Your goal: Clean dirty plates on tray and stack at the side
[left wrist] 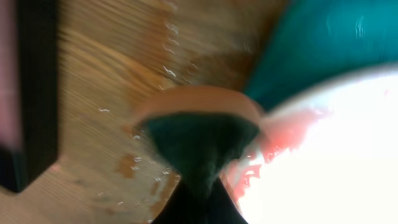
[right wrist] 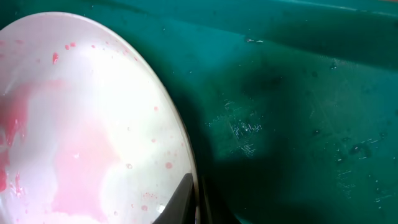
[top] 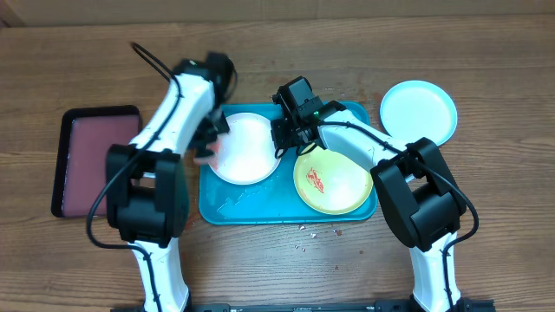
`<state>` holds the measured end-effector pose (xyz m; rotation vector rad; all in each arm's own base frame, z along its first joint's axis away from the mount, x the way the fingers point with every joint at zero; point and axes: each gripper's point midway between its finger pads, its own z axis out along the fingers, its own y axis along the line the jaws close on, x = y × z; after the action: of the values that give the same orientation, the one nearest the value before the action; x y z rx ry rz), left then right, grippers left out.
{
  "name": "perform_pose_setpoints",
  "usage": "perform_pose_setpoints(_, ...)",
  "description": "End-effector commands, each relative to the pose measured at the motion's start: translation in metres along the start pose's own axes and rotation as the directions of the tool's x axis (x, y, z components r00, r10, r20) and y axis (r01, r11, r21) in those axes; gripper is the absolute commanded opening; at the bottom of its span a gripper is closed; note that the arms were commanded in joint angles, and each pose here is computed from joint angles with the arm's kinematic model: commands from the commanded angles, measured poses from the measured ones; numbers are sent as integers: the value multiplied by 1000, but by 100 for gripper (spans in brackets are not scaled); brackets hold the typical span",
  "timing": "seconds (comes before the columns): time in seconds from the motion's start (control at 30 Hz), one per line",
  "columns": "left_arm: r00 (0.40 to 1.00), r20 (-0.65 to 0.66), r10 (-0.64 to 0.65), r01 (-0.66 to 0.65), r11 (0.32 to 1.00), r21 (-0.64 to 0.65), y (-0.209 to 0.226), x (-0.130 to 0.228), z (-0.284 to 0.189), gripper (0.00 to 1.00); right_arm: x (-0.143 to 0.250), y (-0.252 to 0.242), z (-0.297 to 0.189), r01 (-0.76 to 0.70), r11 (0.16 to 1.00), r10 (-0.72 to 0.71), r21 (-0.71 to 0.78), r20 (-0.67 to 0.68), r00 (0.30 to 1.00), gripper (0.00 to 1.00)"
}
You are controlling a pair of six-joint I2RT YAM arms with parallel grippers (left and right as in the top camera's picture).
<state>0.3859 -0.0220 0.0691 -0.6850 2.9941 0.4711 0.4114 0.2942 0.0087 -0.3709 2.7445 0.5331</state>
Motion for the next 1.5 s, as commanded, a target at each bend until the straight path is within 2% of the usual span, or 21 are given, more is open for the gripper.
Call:
perform_pose_setpoints(0.0, 942, 113, -315, 306, 948, 87, 40, -33, -64, 4, -3, 2, -6, 59, 998, -59, 25, 4, 998, 4)
perform_pose_setpoints(0.13, 870, 180, -459, 411, 877, 250, 86, -47, -118, 4, -14, 26, -17, 137, 991, -137, 5, 37, 990, 4)
perform_pose_setpoints(0.17, 823, 199, -532, 467, 833, 296, 120, -49, -137, 4, -24, 39, -28, 213, 976, -216, 51, 82, 973, 4)
perform_pose_setpoints(0.3, 761, 218, -611, 555, 787, 271, 173, -51, -139, 4, -43, 54, -58, 340, 885, -405, 318, 164, 900, 4)
perform_pose_setpoints(0.37, 737, 217, -640, 601, 768, 222, 195, -49, -130, 4, -52, 62, -78, 373, 788, -510, 489, 182, 841, 4)
perform_pose_setpoints(0.4, 724, 202, -660, 631, 751, 196, 208, -48, -120, 4, -59, 69, -97, 370, 686, -590, 627, 181, 787, 4)
perform_pose_setpoints(0.47, 700, 187, -689, 666, 725, 177, 220, -48, -111, 4, -65, 81, -122, 336, 539, -675, 772, 157, 721, 4)
perform_pose_setpoints(0.6, 646, 173, -744, 728, 668, 157, 247, -53, -95, 4, -72, 112, -167, 322, 197, -808, 926, -32, 588, 4)
perform_pose_setpoints(0.77, 616, 156, -772, 756, 635, 156, 261, -52, -90, 4, -83, 116, -200, 285, -1, -804, 959, -170, 570, 4)
perform_pose_setpoints(0.87, 615, 155, -773, 757, 634, 156, 262, -52, -90, 4, -89, 120, -212, 260, -34, -801, 965, -182, 570, 4)
perform_pose_setpoints(1.0, 615, 156, -773, 757, 634, 156, 262, -52, -90, 4, -90, 119, -213, 236, -5, -802, 972, -145, 580, 4)
perform_pose_setpoints(1.1, 615, 156, -773, 757, 634, 156, 262, -52, -90, 4, -94, 109, -214, 120, 135, -777, 984, 30, 628, 4)
perform_pose_setpoints(1.2, 616, 156, -772, 757, 635, 156, 262, -52, -90, 4, -101, 75, -213, -41, 276, -689, 960, 228, 688, 3)
perform_pose_setpoints(1.3, 615, 155, -773, 757, 634, 156, 262, -52, -90, 4, -104, 30, -208, -97, 313, -608, 945, 278, 743, 3)
perform_pose_setpoints(1.37, 615, 155, -773, 757, 634, 156, 262, -52, -90, 4, -100, 12, -189, -6, 432, -563, 902, 274, 780, 3)
perform_pose_setpoints(1.4, 615, 156, -773, 757, 634, 156, 262, -52, -90, 4, -95, 7, -174, 58, 555, -512, 830, 286, 810, 3)
perform_pose_setpoints(1.47, 616, 156, -772, 756, 636, 157, 261, -52, -90, 4, -85, 8, -158, 83, 825, -322, 560, 344, 882, 3)
